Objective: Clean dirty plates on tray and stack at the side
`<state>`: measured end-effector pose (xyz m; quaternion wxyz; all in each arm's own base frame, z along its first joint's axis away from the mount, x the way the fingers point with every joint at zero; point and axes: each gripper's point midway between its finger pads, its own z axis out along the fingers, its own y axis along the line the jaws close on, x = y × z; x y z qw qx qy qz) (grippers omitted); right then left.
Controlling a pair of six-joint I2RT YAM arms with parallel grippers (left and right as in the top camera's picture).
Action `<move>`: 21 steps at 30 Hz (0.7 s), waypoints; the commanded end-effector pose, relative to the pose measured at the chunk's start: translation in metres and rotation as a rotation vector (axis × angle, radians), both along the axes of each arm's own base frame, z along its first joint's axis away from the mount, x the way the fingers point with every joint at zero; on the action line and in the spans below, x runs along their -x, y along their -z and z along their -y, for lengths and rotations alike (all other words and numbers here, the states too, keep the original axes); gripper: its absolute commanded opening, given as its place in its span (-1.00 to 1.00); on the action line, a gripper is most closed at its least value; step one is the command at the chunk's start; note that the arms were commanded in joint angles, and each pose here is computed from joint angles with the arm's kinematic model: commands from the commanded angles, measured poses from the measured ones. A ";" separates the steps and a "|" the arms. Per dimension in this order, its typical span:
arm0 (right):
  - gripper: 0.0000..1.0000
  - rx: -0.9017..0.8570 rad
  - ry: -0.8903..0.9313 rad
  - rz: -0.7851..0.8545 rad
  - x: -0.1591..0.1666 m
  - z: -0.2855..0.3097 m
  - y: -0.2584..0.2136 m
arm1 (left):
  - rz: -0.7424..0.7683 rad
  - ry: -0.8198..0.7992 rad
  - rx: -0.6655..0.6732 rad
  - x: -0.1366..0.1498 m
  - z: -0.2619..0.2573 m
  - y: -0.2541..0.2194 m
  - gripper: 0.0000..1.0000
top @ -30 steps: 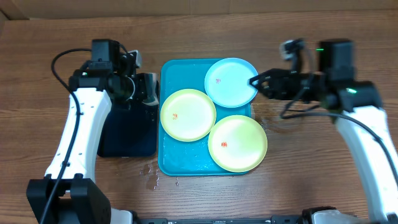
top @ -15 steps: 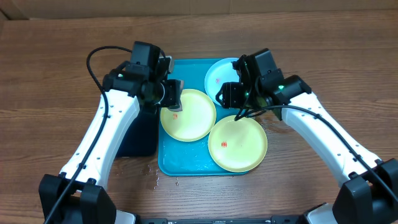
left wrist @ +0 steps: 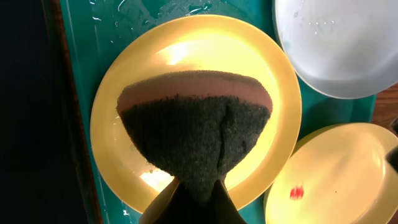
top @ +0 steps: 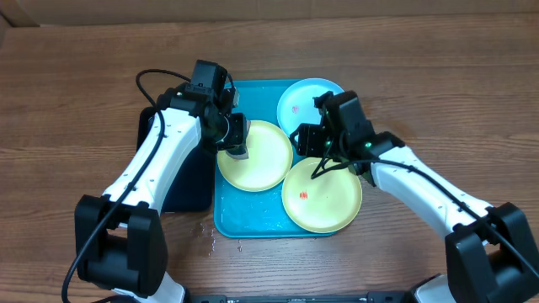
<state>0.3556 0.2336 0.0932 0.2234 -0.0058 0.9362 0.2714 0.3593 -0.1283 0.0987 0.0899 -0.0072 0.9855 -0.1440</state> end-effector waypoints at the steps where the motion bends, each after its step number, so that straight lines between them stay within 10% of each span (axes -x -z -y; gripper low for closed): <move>1: 0.06 0.048 0.035 0.024 0.003 -0.001 0.013 | -0.020 -0.006 -0.009 0.000 0.001 0.009 -0.92; 21: -0.18 0.140 0.042 0.056 -0.002 -0.021 0.056 | -0.044 0.037 -0.028 0.000 0.000 0.024 -0.92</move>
